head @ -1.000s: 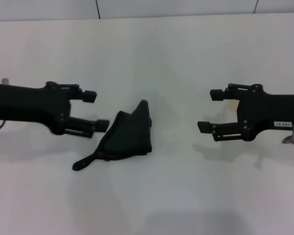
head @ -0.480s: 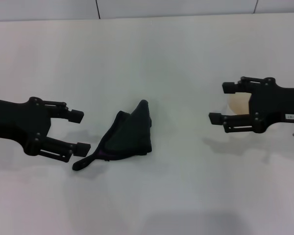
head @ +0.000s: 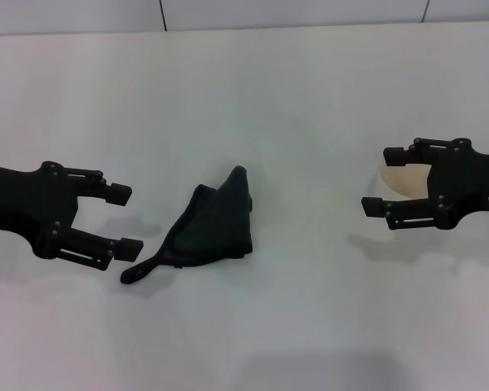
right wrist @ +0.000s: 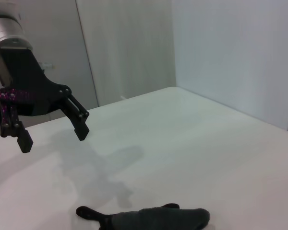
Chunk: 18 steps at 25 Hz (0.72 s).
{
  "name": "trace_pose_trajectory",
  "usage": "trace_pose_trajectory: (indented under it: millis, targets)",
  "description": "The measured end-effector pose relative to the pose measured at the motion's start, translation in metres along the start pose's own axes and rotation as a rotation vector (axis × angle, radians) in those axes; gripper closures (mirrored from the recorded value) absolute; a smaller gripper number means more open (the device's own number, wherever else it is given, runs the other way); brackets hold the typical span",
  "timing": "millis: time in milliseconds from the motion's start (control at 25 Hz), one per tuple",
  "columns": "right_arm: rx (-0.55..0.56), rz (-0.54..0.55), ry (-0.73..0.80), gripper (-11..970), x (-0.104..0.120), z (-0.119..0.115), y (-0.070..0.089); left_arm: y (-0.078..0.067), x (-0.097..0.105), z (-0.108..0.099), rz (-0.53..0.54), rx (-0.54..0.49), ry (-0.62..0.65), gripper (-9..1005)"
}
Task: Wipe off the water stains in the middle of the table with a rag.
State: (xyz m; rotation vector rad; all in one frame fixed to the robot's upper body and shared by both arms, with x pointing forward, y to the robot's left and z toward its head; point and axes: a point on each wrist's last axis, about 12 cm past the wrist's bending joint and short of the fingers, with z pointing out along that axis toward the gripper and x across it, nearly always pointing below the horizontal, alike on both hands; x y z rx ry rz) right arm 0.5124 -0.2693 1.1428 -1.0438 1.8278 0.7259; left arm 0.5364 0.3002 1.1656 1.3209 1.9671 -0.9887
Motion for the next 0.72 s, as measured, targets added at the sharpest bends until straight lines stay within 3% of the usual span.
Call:
trace_pose_trajectory:
  millis: [720]
  targets:
    - [0.018, -0.012, 0.023, 87, -0.0057, -0.0059, -0.0071, 0.0001, 0.0036, -0.0001, -0.005, -0.019, -0.026, 112]
